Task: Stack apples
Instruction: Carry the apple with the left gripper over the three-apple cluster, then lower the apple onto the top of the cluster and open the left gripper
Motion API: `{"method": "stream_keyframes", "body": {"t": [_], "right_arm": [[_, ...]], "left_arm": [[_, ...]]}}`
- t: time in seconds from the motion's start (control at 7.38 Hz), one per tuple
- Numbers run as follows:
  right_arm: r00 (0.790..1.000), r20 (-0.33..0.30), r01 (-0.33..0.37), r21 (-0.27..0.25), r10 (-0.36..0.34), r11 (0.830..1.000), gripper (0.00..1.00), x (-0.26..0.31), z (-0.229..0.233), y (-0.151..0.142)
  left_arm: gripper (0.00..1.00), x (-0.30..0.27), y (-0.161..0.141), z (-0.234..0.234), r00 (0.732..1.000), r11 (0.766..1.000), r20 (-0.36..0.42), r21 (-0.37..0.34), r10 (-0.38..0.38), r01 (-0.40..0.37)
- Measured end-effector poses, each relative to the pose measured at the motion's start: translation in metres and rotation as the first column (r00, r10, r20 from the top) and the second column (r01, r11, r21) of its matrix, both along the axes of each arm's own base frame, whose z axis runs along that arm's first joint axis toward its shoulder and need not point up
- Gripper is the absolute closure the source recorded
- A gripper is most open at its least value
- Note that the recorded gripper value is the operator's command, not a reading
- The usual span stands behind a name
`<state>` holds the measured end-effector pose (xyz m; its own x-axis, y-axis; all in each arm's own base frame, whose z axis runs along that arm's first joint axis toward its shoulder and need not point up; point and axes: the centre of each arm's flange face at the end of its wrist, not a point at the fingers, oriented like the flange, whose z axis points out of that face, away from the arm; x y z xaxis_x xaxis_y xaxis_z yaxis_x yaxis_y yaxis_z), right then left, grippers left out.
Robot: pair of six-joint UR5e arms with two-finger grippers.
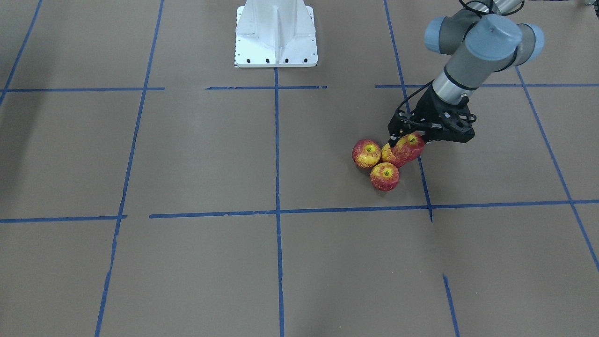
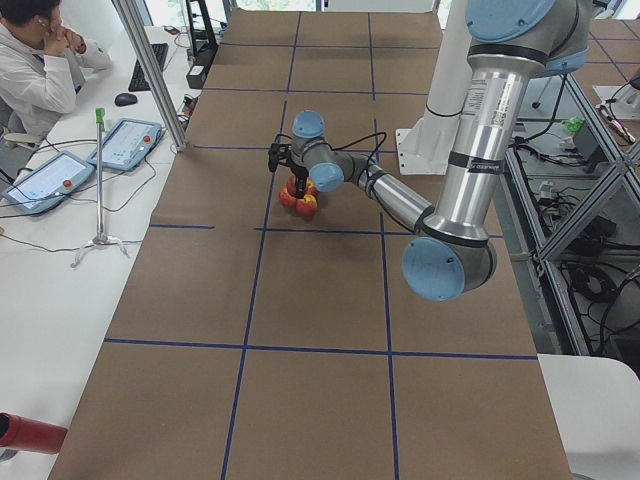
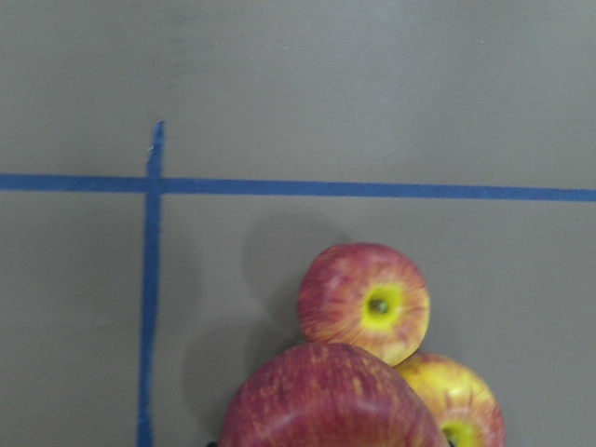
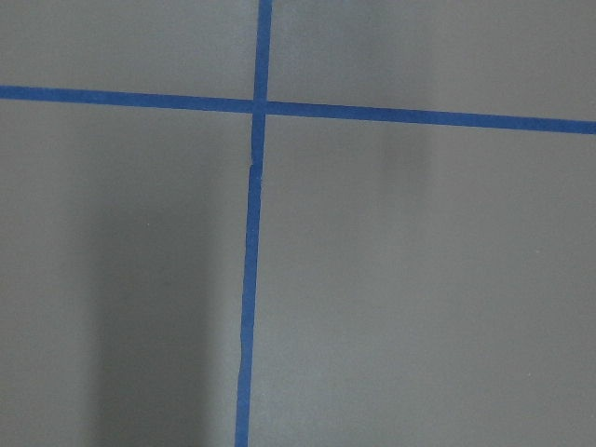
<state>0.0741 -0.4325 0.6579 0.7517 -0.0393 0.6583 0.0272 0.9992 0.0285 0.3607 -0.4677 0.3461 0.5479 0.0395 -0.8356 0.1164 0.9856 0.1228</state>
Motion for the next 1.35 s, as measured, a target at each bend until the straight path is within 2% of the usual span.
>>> {"method": "stream_keyframes", "body": {"t": [0.41, 0.81, 0.95, 1.08, 1.22, 1.35], "right_arm": [[1.000, 0.000, 0.000, 0.000, 0.000, 1.000, 0.00, 0.000, 0.000, 0.000], [1.000, 0.000, 0.000, 0.000, 0.000, 1.000, 0.00, 0.000, 0.000, 0.000], [1.000, 0.000, 0.000, 0.000, 0.000, 1.000, 0.00, 0.000, 0.000, 0.000], [1.000, 0.000, 0.000, 0.000, 0.000, 1.000, 0.00, 0.000, 0.000, 0.000], [1.000, 0.000, 0.000, 0.000, 0.000, 1.000, 0.00, 0.000, 0.000, 0.000], [1.000, 0.000, 0.000, 0.000, 0.000, 1.000, 0.00, 0.000, 0.000, 0.000]], "left_arm": [[1.00, 0.026, 0.002, -0.003, 0.999, 1.000, 0.025, -0.008, 0.019, -0.019], [0.89, 0.030, 0.003, -0.002, 0.999, 1.000, 0.028, -0.012, 0.026, -0.026], [0.68, 0.030, 0.004, -0.002, 0.999, 1.000, 0.028, -0.013, 0.027, -0.026], [0.58, 0.030, 0.004, -0.001, 0.999, 1.000, 0.029, -0.014, 0.027, -0.027], [0.52, 0.030, 0.004, 0.001, 0.999, 1.000, 0.031, -0.016, 0.027, -0.027], [0.36, 0.030, 0.004, 0.001, 0.999, 1.000, 0.032, -0.016, 0.027, -0.027]]}}
